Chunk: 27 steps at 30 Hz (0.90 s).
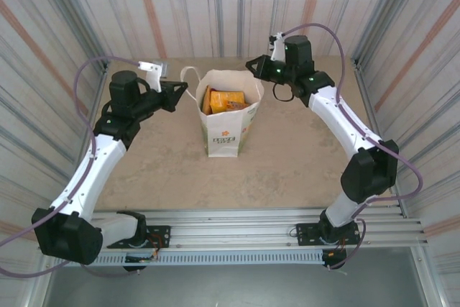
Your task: Place the snacks into the paper bag
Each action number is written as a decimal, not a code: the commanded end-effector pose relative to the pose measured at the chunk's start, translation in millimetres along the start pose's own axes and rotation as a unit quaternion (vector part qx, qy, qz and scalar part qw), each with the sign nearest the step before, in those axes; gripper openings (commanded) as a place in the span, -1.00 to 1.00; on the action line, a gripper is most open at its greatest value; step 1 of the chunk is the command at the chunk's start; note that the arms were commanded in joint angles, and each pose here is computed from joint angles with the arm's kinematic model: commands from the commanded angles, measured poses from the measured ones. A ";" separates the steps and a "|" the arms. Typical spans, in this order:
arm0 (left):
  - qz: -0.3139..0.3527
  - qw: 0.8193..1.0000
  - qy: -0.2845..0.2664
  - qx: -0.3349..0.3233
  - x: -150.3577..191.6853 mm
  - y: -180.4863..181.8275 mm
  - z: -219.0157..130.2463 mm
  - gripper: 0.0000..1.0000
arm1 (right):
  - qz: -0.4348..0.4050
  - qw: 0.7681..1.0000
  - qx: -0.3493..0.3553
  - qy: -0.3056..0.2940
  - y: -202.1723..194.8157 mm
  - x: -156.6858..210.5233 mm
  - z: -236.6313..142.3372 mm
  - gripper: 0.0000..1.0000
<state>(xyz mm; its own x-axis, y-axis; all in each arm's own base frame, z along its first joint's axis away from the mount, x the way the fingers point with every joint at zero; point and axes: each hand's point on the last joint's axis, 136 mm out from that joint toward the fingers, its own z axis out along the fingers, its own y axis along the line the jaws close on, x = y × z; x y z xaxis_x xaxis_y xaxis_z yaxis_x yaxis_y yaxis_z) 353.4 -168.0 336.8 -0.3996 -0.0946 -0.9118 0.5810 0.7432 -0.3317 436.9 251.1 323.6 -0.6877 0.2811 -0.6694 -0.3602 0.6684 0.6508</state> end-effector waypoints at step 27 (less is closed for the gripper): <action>-0.017 0.931 -0.016 -0.364 76.8 145.0 -97.6 0.97 | -0.086 0.958 0.255 -0.096 -161.1 46.6 -168.9 0.98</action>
<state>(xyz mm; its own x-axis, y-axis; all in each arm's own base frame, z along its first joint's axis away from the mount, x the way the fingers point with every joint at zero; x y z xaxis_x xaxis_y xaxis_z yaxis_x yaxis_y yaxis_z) 330.5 -28.8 264.7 -0.4269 -0.1410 -0.8932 0.0347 0.9845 -0.1720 355.2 56.1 264.5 -0.5540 0.3048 -0.7747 -0.0655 0.9117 0.4055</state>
